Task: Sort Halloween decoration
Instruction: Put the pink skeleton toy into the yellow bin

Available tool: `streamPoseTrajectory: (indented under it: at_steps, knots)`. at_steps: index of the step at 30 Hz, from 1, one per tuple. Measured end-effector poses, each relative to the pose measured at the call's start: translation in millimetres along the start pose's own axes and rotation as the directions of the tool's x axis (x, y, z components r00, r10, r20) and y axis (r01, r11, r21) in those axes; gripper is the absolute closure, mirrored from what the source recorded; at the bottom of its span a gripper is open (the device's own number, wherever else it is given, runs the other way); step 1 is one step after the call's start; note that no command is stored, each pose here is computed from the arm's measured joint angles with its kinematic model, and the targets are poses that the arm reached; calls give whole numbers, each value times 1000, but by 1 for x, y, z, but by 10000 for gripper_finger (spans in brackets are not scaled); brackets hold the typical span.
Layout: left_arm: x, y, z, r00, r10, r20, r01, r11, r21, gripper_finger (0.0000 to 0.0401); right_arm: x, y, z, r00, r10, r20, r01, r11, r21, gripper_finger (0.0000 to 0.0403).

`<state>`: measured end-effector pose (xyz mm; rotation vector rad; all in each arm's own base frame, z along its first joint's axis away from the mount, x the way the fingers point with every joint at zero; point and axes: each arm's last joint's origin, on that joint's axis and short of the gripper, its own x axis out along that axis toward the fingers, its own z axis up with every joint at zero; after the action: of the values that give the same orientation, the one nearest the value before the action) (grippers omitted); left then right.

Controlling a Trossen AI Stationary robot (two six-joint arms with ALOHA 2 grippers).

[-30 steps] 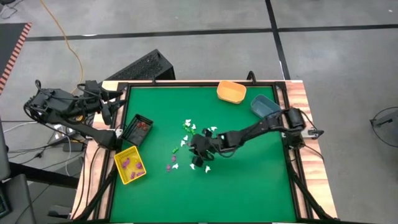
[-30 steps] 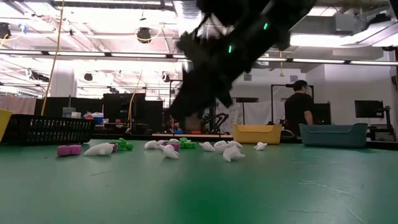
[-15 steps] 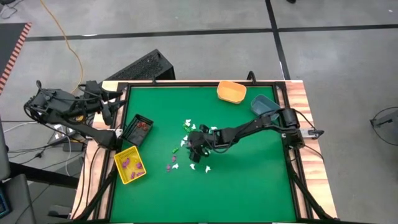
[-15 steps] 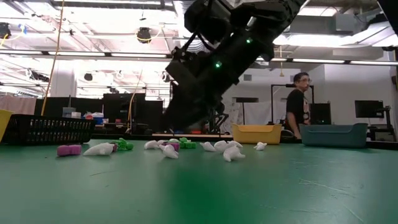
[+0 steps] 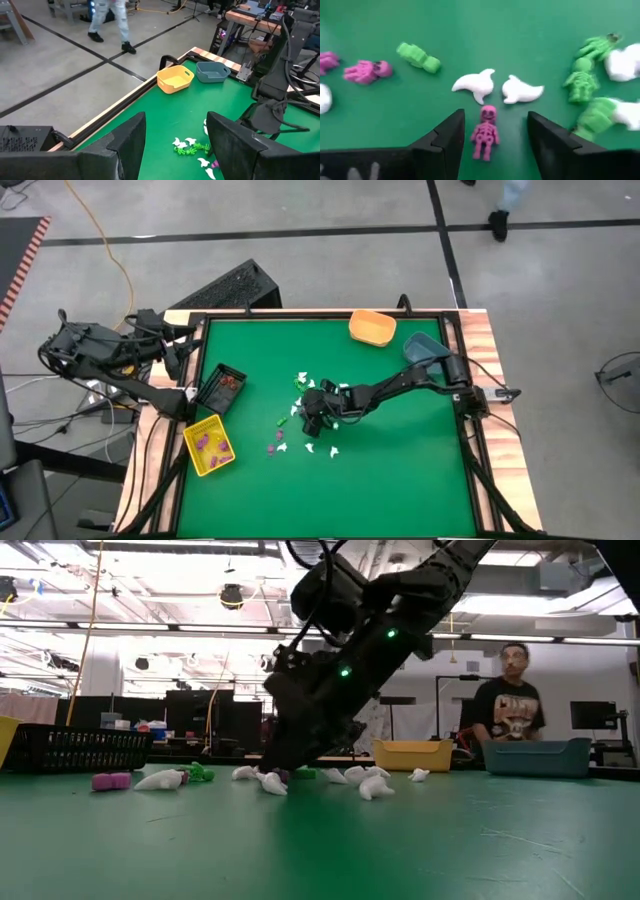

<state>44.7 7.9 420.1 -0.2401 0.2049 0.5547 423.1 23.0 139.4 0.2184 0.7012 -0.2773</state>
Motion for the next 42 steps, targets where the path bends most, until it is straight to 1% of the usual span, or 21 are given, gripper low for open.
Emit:
streamPoseTrajectory:
  at_steps: [4,7,12,17,23,27,29,31,36,38,42]
  knots:
    - [0,0,0,1000,0,-1,0,1000,4,202,6,-1,-5,1000,0,-17,0,1000,4,197]
    - [0,0,0,1000,2,0,-2,1000,4,202,6,0,-7,1000,-7,-26,8,1000,19,213]
    - [0,0,0,1000,5,1,-5,1000,4,202,6,1,-8,999,-14,-35,15,1000,18,265]
    - [0,0,0,1000,4,1,-4,1000,3,202,6,1,-9,999,-15,-41,17,999,51,321]
    - [0,0,0,1000,4,1,-4,1000,2,202,5,2,-6,999,-1,-42,3,998,61,367]
    - [0,0,0,1000,4,1,-4,1000,0,202,4,8,7,999,35,-24,-33,997,62,388]
    - [0,0,0,1000,4,1,-4,1000,0,202,2,12,14,998,56,-25,-55,998,41,391]
    - [0,0,0,1000,4,1,-4,1000,-1,202,-2,16,26,998,66,2,-66,997,30,392]
    - [0,0,0,1000,3,2,-3,1000,-1,202,-14,28,55,998,66,20,-66,998,-21,392]
    - [0,0,0,1000,3,2,-3,1000,-1,202,-18,32,65,996,76,53,-74,996,-39,393]
    - [0,0,0,1000,4,2,-4,1000,-2,202,-28,42,87,984,110,137,-106,994,-33,393]
